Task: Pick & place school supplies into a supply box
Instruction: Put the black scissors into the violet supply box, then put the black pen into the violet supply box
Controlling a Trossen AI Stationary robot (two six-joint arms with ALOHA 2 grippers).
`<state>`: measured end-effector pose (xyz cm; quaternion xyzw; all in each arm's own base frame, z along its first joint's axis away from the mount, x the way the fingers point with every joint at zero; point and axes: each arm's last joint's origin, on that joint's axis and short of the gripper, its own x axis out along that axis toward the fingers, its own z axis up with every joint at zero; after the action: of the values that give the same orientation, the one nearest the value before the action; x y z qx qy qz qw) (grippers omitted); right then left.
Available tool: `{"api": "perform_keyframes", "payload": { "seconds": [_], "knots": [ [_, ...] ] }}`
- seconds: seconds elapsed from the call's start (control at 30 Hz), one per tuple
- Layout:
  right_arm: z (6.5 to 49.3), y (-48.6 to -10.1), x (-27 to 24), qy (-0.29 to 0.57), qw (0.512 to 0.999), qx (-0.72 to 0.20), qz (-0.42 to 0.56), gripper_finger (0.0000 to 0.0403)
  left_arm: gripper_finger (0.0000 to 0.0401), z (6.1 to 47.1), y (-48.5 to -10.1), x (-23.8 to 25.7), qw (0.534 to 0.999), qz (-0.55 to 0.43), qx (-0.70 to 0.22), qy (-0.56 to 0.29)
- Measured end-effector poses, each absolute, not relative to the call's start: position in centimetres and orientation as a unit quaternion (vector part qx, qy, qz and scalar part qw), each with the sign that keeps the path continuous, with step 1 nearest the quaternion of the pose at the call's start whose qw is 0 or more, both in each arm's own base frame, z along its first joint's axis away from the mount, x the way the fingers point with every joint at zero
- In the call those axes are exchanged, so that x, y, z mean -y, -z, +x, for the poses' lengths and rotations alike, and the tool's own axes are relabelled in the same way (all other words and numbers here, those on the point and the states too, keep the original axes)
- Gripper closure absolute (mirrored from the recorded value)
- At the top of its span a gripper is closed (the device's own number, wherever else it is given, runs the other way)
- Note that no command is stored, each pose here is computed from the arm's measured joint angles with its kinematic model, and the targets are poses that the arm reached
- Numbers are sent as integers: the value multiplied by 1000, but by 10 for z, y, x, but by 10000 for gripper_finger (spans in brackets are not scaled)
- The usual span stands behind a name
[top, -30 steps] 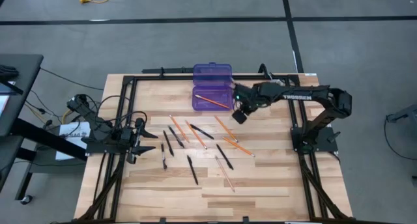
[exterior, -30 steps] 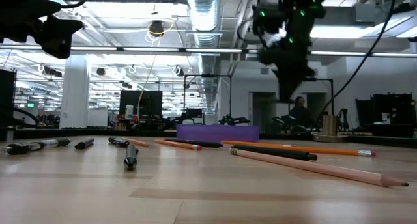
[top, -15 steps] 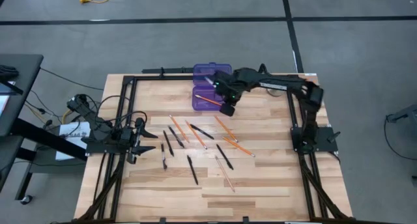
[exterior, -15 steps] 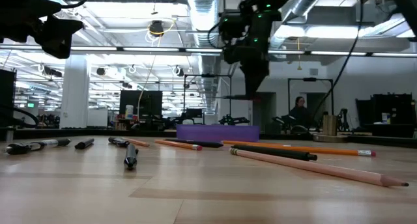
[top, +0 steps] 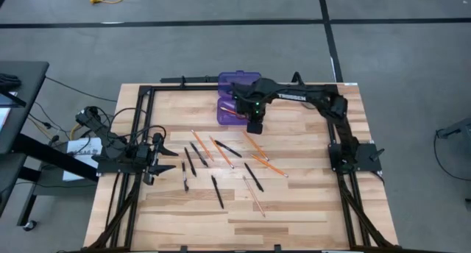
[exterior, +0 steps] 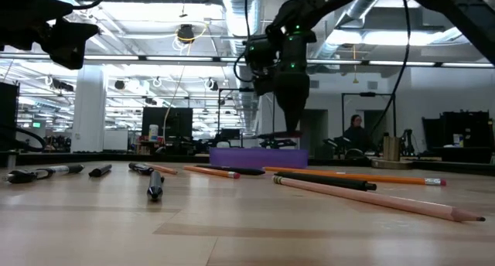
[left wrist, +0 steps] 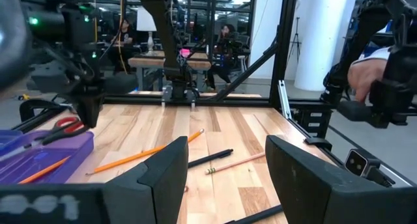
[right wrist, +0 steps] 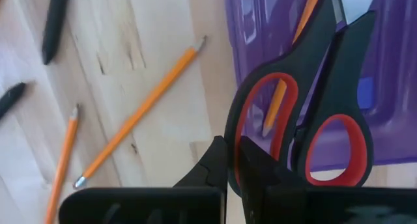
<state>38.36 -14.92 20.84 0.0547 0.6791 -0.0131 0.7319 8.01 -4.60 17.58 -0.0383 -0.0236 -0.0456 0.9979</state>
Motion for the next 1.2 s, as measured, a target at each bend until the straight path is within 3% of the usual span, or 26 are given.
{"api": "perform_keyframes", "payload": {
  "seconds": [1.2],
  "knots": [
    [385,-206,159,34,739,-671,40,339,207,80,-176,46,998,-38,23,46]
  ]
}}
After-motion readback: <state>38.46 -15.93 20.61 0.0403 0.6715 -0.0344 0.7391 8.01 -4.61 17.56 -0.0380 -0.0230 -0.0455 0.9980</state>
